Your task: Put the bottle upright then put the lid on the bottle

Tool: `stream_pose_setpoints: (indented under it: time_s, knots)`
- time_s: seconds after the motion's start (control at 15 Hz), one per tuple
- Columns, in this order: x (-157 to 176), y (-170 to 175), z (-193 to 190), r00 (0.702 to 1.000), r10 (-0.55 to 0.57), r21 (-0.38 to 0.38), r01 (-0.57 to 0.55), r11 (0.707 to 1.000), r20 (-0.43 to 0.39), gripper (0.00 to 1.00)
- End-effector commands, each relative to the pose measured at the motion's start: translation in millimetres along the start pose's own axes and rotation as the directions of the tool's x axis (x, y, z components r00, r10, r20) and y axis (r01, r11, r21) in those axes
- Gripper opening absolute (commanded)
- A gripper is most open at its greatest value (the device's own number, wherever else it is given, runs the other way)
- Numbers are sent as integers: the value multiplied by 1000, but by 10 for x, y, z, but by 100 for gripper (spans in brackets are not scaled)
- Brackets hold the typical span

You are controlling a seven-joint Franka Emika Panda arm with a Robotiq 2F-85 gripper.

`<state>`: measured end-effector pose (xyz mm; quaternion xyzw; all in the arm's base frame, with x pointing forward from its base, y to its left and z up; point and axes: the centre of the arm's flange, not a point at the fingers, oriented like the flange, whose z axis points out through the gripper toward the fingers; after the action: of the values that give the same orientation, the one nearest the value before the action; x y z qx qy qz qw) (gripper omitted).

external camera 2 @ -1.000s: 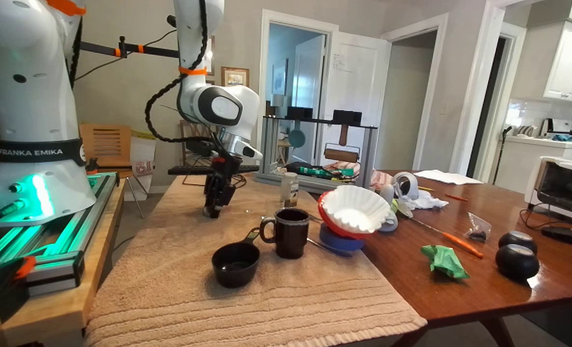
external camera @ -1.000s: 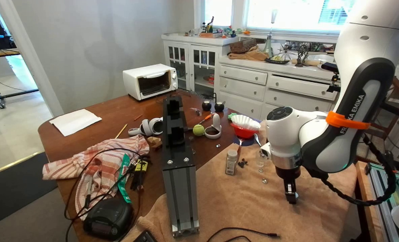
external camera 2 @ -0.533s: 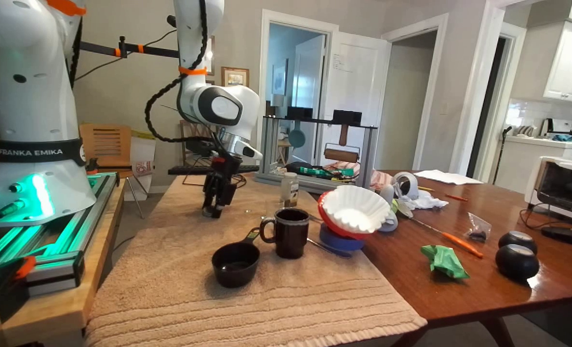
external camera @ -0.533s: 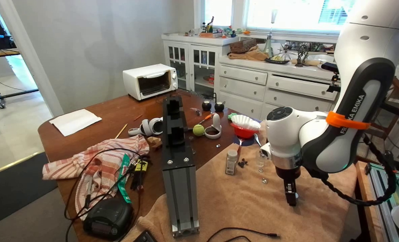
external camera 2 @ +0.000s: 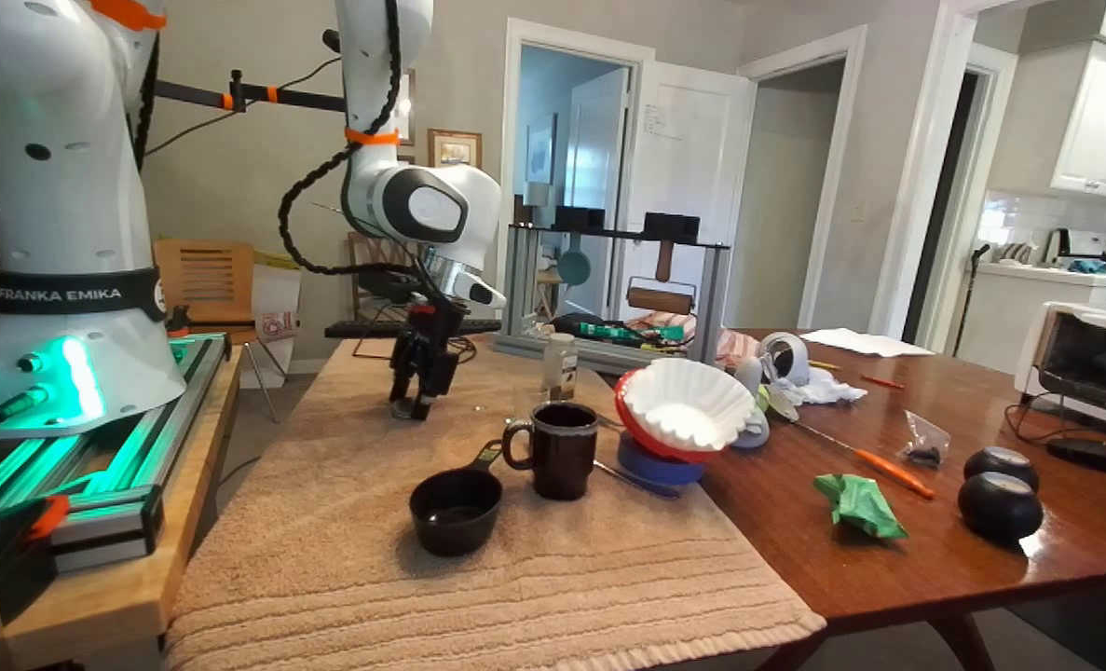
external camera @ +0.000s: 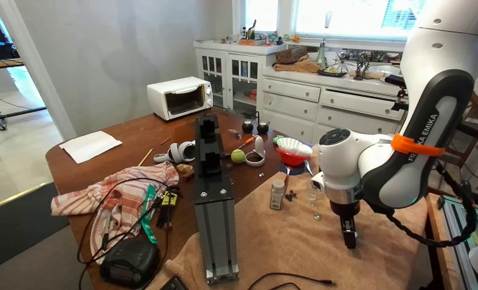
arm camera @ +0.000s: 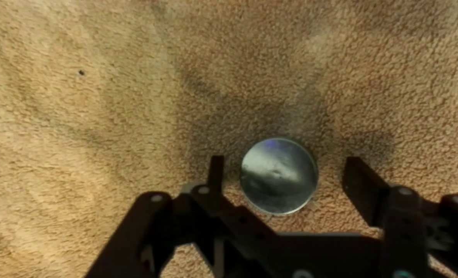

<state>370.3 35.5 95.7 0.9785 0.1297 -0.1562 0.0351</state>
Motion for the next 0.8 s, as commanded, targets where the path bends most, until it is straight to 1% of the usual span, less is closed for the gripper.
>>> stream_pose_setpoints:
  time_s: [0.0,0.07,0.13,0.27,0.33,0.6,0.73]
  knots:
    - [-15,51,-51,1000,-10,18,9,1000,16,51]
    - [-17,63,-52,1000,-10,18,9,1000,16,45]
    - [-20,74,-53,1000,-10,17,9,1000,16,37]
    - [-25,90,-62,1000,-8,17,8,1000,15,31]
    - [-36,81,-82,1000,-9,13,9,1000,12,23]
    - [-117,-96,-255,999,-45,-17,44,999,-19,23]
    - [-161,-216,-387,996,-74,-48,72,996,-47,23]
